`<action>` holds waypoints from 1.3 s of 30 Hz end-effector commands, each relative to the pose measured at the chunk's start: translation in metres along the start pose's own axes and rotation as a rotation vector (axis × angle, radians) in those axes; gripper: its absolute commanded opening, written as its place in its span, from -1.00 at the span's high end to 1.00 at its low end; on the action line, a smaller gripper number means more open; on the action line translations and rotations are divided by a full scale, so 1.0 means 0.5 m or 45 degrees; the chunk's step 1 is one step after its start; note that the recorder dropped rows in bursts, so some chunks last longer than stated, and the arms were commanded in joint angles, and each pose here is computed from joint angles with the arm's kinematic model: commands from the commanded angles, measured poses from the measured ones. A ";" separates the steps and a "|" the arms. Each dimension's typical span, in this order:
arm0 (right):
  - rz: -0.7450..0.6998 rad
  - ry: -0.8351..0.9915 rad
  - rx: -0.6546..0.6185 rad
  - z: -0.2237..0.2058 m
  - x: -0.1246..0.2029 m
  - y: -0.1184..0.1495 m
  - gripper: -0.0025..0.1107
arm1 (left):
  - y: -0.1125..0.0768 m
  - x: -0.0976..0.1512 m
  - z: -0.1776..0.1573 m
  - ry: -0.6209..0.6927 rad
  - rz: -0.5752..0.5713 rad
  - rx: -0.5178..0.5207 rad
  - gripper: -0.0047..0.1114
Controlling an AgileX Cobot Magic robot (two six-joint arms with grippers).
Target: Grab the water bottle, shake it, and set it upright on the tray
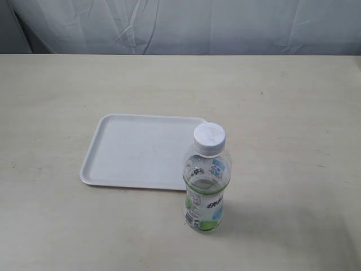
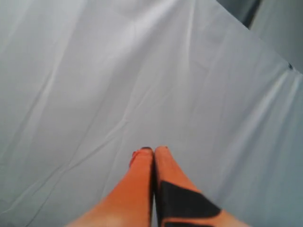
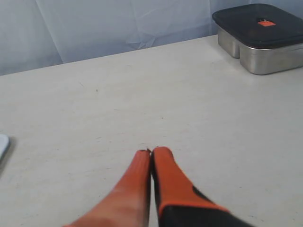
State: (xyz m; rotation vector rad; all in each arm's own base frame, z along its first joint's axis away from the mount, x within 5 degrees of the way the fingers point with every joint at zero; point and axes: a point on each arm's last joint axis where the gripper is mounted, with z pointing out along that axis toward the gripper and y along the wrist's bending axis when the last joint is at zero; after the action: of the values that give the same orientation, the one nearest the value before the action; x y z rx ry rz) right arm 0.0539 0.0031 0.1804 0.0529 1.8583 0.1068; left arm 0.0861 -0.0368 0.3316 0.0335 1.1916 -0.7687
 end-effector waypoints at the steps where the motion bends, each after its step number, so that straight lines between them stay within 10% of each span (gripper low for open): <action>1: -0.004 -0.013 0.005 0.000 -0.001 -0.001 0.88 | -0.009 -0.024 0.102 0.126 0.258 0.293 0.92; 13: -0.004 -0.013 0.005 0.000 -0.001 -0.001 0.88 | 0.009 0.085 0.211 0.604 0.274 0.660 0.85; 22: -0.004 -0.013 0.005 0.000 -0.001 -0.001 0.88 | 0.005 0.186 0.225 0.852 0.249 0.819 -0.67; 39: -0.004 -0.013 0.005 0.000 -0.001 -0.001 0.88 | 0.001 0.229 0.261 0.584 0.119 0.966 -0.72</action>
State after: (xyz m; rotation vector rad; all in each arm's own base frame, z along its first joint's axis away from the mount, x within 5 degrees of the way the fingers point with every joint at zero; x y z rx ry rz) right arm 0.0539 0.0031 0.1804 0.0529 1.8583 0.1068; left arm 0.2081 -0.1409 0.2901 0.9312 1.2976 -1.0988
